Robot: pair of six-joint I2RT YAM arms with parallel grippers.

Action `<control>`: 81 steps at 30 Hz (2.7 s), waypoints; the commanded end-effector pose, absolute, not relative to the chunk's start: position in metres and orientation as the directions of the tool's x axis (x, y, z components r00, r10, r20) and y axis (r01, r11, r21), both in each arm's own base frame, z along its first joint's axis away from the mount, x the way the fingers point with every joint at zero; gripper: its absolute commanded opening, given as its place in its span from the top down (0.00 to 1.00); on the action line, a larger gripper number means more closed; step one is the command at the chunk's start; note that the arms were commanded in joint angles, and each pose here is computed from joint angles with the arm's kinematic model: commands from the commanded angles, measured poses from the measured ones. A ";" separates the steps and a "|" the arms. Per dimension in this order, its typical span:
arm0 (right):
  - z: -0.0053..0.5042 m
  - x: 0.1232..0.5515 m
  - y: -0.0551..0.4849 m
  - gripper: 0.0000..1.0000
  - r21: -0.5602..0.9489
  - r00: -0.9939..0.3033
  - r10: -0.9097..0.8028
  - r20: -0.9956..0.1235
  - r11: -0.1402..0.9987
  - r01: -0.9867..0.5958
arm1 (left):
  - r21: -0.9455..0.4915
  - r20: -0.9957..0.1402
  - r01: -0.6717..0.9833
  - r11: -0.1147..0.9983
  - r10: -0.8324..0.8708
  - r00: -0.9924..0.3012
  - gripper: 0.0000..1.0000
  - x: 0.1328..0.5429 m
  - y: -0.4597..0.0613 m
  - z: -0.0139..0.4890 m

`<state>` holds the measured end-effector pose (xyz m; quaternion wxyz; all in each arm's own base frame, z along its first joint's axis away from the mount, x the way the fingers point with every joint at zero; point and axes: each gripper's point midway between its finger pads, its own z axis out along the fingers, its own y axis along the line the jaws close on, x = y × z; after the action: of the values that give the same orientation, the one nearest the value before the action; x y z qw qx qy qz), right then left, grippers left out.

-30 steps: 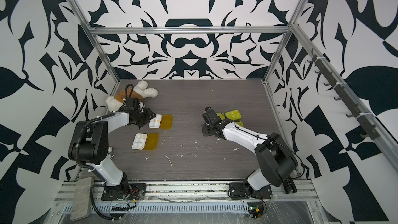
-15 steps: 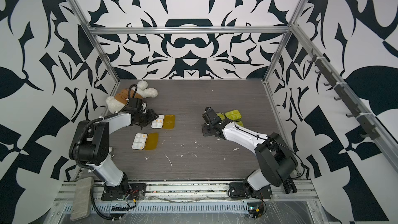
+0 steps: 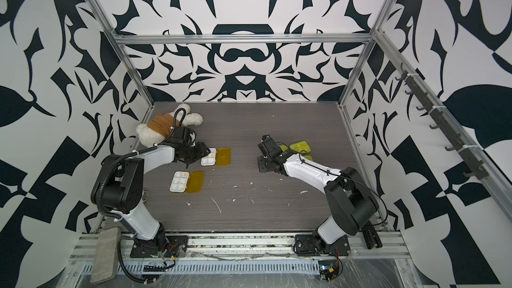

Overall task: Close pillboxes
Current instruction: Move the pillbox to the center of the board.

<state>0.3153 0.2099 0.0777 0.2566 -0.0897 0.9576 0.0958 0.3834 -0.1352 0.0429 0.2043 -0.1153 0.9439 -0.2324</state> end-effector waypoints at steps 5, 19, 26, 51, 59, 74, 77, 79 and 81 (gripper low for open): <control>0.093 0.325 0.215 0.69 0.148 -0.834 -0.105 -0.542 0.965 -0.217 | -0.481 -0.336 -0.071 0.874 -0.258 -0.906 0.41 0.387 -0.154 0.042; 0.093 0.331 0.211 0.69 0.159 -0.830 -0.093 -0.549 0.964 -0.213 | -0.482 -0.346 -0.036 0.875 -0.228 -0.910 0.41 0.391 -0.167 0.046; 0.089 0.336 0.214 0.69 0.169 -0.836 -0.090 -0.542 0.962 -0.214 | -0.486 -0.348 -0.002 0.874 -0.196 -0.917 0.41 0.391 -0.186 0.047; 0.067 0.366 0.230 0.76 0.292 -0.900 -0.001 -0.437 0.946 -0.143 | -0.543 -0.319 0.084 0.836 -0.113 -0.941 0.40 0.349 -0.256 0.039; 0.066 0.376 0.239 0.76 0.304 -0.904 0.006 -0.427 0.943 -0.137 | -0.575 -0.318 0.102 0.812 -0.106 -0.942 0.40 0.347 -0.271 0.041; 0.054 0.378 0.237 0.75 0.263 -0.917 -0.023 -0.397 0.955 -0.138 | -0.554 -0.337 0.120 0.824 -0.090 -0.937 0.40 0.337 -0.266 0.044; 0.048 0.375 0.237 0.79 0.258 -0.927 -0.044 -0.374 0.955 -0.150 | -0.551 -0.330 0.119 0.826 -0.085 -0.940 0.40 0.333 -0.265 0.043; 0.047 0.374 0.236 0.82 0.257 -0.926 -0.043 -0.375 0.955 -0.149 | -0.549 -0.326 0.115 0.828 -0.085 -0.942 0.40 0.331 -0.263 0.041; 0.046 0.374 0.237 0.84 0.258 -0.927 -0.044 -0.374 0.955 -0.149 | -0.547 -0.321 0.112 0.830 -0.085 -0.943 0.40 0.330 -0.263 0.039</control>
<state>0.3705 0.2343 0.0362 0.1763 -0.0439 0.9732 0.1410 0.3372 -0.2680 0.0399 0.1739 0.0064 0.9380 -0.2996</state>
